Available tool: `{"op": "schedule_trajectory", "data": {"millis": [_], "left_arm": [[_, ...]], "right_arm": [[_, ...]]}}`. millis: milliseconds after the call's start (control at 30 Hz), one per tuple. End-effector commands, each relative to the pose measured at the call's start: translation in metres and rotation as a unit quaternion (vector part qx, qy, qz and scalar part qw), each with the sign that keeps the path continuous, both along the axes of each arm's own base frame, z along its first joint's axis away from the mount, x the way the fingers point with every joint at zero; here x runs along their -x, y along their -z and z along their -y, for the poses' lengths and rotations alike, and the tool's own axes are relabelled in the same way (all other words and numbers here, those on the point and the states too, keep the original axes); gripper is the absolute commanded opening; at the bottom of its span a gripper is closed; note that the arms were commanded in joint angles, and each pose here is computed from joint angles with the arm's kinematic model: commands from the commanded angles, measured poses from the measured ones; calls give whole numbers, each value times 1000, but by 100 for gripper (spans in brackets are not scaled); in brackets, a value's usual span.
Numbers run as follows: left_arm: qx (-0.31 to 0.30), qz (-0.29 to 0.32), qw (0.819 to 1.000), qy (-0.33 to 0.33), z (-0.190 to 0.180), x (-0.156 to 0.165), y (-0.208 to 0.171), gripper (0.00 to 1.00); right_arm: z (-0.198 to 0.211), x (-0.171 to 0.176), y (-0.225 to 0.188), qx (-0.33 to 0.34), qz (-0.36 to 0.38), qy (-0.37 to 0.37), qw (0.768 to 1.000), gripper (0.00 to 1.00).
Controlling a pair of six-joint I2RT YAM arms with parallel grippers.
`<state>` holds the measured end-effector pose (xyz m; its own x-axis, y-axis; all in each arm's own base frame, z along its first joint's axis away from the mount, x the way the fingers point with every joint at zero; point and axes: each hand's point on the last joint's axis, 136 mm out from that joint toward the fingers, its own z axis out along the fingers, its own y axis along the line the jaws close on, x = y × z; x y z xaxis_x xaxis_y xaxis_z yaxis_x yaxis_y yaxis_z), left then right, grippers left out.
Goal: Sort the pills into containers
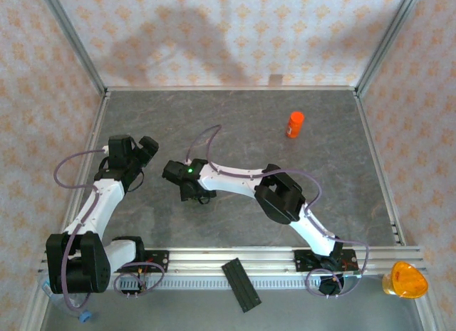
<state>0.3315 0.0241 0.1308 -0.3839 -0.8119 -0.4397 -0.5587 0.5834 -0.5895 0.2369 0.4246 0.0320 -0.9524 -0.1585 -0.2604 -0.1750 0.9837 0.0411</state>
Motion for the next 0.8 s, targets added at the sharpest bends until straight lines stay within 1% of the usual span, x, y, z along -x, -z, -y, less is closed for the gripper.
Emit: {"op": "schedule_trajectory", "data": {"millis": [0,400,567,700,767], "left_arm": [[-4,9,1000,5,-2,-3,-4,100],[-1,6,1000,4,-2,-3,-1,100],[1,7,1000,4,-2,-3,-2,100],[-1,6,1000,4,-2,-3,-3,100],[-2,8,1000,6,-1,-2,-5,100]], "right_arm": [[3,-4,0,14,8,-4,1000,69],[3,-4,6,19,8,-10,1000,63],[3,-3,7,17,6,-12,1000,55],[4,-2,4,9,8,-13,1000,44],[5,-4,-5,1,21,-16,1000,37]]}}
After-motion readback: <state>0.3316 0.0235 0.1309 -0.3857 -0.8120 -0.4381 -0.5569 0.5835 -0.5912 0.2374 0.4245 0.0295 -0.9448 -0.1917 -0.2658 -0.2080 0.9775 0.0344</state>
